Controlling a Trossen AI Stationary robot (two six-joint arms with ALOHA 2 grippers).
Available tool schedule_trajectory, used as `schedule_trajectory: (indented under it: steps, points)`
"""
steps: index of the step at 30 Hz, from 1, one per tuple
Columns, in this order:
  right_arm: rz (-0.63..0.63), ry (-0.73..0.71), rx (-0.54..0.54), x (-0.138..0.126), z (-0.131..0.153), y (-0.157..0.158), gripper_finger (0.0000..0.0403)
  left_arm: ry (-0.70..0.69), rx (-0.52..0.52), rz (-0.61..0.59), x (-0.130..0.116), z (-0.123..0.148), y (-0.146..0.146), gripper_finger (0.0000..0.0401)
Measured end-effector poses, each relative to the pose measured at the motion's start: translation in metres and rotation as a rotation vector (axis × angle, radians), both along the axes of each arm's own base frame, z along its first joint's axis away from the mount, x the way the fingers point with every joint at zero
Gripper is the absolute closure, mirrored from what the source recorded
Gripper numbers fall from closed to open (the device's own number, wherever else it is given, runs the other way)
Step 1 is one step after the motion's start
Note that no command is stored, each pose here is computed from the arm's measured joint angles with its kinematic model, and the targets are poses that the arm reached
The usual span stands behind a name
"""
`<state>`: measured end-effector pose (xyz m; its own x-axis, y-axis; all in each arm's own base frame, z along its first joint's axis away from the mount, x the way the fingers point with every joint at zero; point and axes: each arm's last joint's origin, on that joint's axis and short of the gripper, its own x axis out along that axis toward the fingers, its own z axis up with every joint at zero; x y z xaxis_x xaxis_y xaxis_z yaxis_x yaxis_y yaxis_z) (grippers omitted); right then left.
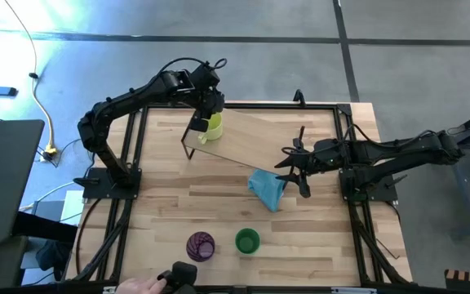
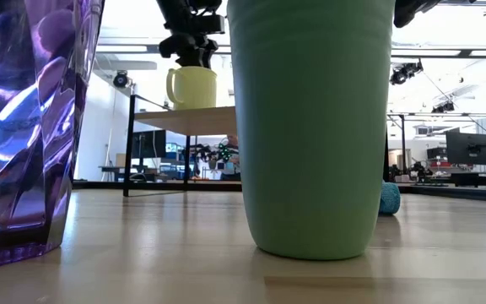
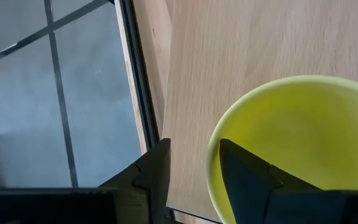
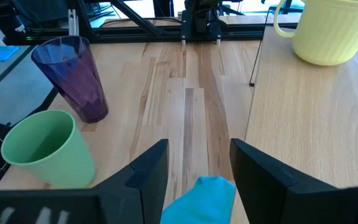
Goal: Stack small to large cups/mugs on shelf
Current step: Put the green cup on the shelf
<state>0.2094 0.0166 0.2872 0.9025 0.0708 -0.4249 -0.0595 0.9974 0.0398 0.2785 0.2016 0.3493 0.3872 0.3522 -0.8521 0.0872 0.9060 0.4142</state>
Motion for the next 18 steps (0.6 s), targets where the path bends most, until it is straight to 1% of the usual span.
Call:
schedule_trajectory:
  steps: [18]
  points:
    - [0.0,0.001,0.001,0.0,-0.0001,0.0,0.024,-0.018,-0.02,0.043,0.0,0.0001,0.0001,0.0274]
